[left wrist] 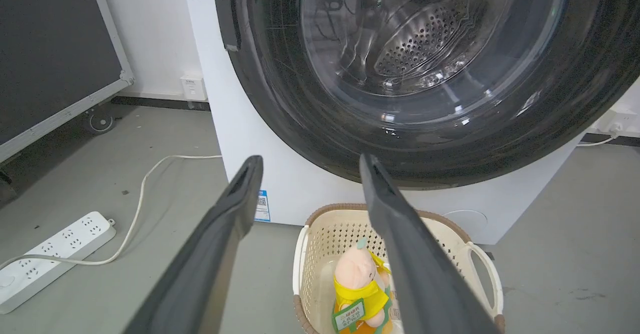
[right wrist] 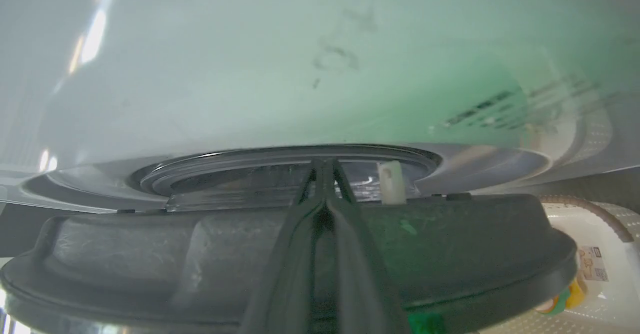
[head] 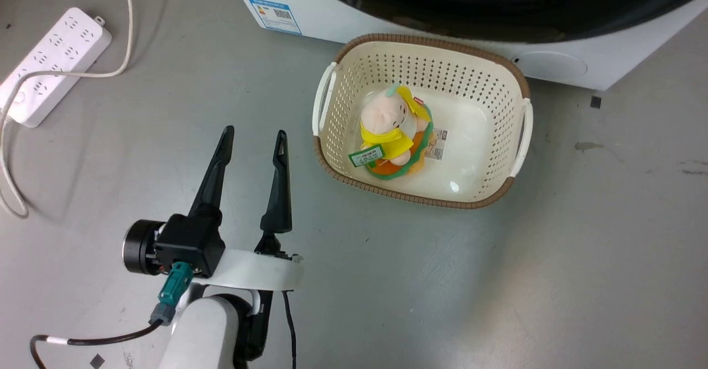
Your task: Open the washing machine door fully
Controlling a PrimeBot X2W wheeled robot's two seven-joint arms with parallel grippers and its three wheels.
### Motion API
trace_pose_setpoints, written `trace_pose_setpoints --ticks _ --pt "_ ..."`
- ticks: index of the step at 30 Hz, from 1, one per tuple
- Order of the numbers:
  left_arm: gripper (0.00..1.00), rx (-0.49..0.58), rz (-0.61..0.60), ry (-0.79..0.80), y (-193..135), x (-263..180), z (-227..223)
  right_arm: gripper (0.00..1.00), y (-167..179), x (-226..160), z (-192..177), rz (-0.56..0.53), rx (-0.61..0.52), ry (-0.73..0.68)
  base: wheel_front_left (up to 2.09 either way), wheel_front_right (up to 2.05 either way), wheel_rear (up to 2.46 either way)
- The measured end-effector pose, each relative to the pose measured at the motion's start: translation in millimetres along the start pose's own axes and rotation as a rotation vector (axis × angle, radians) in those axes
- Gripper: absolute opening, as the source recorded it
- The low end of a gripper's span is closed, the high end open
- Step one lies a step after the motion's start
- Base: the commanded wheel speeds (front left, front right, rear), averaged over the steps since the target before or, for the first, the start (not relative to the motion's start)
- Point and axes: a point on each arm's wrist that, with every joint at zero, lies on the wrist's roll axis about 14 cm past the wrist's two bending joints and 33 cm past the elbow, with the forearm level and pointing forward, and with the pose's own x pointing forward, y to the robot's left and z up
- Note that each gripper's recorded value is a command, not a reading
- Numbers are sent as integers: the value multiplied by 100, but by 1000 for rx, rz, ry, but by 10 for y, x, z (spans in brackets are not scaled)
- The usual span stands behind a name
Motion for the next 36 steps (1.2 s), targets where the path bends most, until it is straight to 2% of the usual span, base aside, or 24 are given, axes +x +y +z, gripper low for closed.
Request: trace_pose_setpoints --ticks 7,14,23,31,36 --pt "100 -18 -2 -46 -16 -42 165 0 24 -151 -145 11 69 70 0 0 0" --pt "100 -30 -28 -83 -111 -193 359 0 -2 -437 -496 11 70 155 0 0 0" --pt "100 -45 -42 -104 -170 -484 504 0 22 -841 -1073 64 45 259 0 0 0" --pt "100 -54 -64 -123 -220 -650 593 0 -1 -1109 -1835 116 42 407 0 0 0" --pt "100 -56 -65 -127 -212 -758 616 0 10 -1308 -2150 143 16 486 0 0 0"
